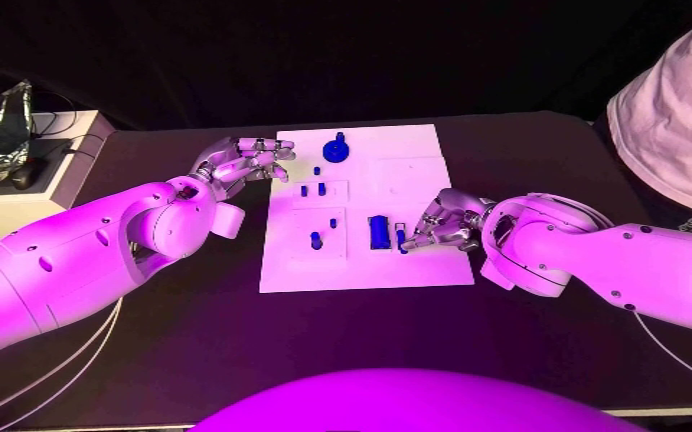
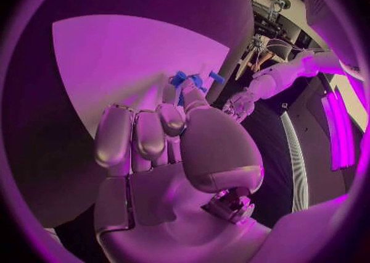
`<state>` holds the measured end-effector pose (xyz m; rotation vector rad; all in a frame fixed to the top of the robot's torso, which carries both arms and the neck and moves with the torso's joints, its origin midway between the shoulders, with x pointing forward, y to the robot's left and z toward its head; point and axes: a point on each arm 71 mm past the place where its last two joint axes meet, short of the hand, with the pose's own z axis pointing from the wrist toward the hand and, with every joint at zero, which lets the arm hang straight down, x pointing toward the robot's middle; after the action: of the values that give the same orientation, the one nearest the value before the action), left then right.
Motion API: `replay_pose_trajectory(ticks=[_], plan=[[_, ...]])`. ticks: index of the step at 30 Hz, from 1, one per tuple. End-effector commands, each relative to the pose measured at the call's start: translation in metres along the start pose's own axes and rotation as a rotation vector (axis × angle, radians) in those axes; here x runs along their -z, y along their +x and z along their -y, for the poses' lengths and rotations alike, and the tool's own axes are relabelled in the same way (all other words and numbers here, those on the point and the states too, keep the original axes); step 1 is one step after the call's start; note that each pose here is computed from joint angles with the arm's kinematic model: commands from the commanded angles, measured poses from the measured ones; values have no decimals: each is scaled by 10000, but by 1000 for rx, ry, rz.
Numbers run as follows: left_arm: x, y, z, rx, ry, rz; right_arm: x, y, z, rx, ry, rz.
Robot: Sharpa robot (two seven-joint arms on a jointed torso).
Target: Assemble the parts on the task board
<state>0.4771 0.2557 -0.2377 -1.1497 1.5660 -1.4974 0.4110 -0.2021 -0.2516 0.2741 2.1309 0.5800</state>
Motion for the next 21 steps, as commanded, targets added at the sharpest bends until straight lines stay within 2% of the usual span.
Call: replay_pose_trajectory(ticks=[1, 8, 21], plan=[[0, 12, 1, 7, 5, -6, 36, 74, -15, 16, -39, -66], [-2, 16, -1, 8, 5, -7, 81, 117, 31, 23, -31, -82], [-3, 17, -5, 8, 4, -7, 67, 97, 63, 15, -11, -44]])
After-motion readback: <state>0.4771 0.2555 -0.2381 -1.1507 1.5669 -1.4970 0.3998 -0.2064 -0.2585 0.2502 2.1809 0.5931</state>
